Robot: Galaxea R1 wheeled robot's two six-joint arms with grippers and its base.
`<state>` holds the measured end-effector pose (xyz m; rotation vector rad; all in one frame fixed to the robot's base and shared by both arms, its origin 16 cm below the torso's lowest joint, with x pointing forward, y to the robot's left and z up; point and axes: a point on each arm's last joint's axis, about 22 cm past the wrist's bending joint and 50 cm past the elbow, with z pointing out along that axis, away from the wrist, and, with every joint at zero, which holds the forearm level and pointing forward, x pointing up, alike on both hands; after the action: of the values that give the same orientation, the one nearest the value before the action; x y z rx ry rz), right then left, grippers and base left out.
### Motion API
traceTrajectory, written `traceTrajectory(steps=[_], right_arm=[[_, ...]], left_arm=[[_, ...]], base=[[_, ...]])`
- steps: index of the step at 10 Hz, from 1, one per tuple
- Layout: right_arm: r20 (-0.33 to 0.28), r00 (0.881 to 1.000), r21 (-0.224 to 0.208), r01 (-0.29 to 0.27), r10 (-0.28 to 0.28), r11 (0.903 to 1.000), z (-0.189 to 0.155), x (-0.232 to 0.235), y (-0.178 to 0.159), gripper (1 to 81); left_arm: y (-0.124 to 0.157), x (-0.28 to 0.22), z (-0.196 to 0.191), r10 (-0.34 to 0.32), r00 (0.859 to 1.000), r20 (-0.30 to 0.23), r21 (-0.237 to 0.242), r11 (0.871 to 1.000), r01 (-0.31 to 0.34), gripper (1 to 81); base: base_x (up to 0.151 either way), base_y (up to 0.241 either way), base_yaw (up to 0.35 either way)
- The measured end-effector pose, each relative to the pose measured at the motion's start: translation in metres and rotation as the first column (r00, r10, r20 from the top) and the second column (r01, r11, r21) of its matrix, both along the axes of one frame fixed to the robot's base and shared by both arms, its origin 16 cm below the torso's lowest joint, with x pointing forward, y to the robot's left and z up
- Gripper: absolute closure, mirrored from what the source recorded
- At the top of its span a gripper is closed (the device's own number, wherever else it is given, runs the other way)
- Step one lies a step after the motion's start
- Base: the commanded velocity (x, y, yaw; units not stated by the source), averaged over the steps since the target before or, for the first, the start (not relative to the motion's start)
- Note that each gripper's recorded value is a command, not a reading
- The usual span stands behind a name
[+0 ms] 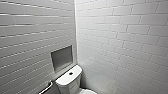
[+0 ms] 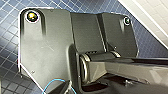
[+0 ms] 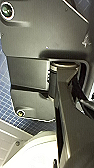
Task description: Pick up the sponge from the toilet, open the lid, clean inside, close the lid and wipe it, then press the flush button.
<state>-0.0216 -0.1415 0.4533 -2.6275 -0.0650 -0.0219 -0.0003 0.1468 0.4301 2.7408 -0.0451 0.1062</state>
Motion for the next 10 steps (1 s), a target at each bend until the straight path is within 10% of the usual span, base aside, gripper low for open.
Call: traceTrajectory(steps=[3,6,10], right_arm=[[0.031,0.999,0.076,0.027,-0.029,0.9967,0.040,0.016,-0.036,1.0],[0.046,0.992,0.027,0.116,-0.117,0.9929,0.065,0.032,-0.120,1.0],[0.076,0.950,0.025,0.302,-0.303,0.9530,0.086,0.097,-0.167,1.0]], left_arm=[[0.043,-0.018,0.003,0.018,0.999,-0.027,0.012,1.000,-0.018,1.0],[0.061,-0.033,0.002,0.035,0.997,-0.062,0.033,0.999,-0.033,1.0],[0.049,-0.037,-0.001,0.036,0.991,-0.130,0.020,0.999,-0.034,1.0]], base=[[0.000,0.000,0.000],[0.000,0.000,0.000],[0.000,0.000,0.000]])
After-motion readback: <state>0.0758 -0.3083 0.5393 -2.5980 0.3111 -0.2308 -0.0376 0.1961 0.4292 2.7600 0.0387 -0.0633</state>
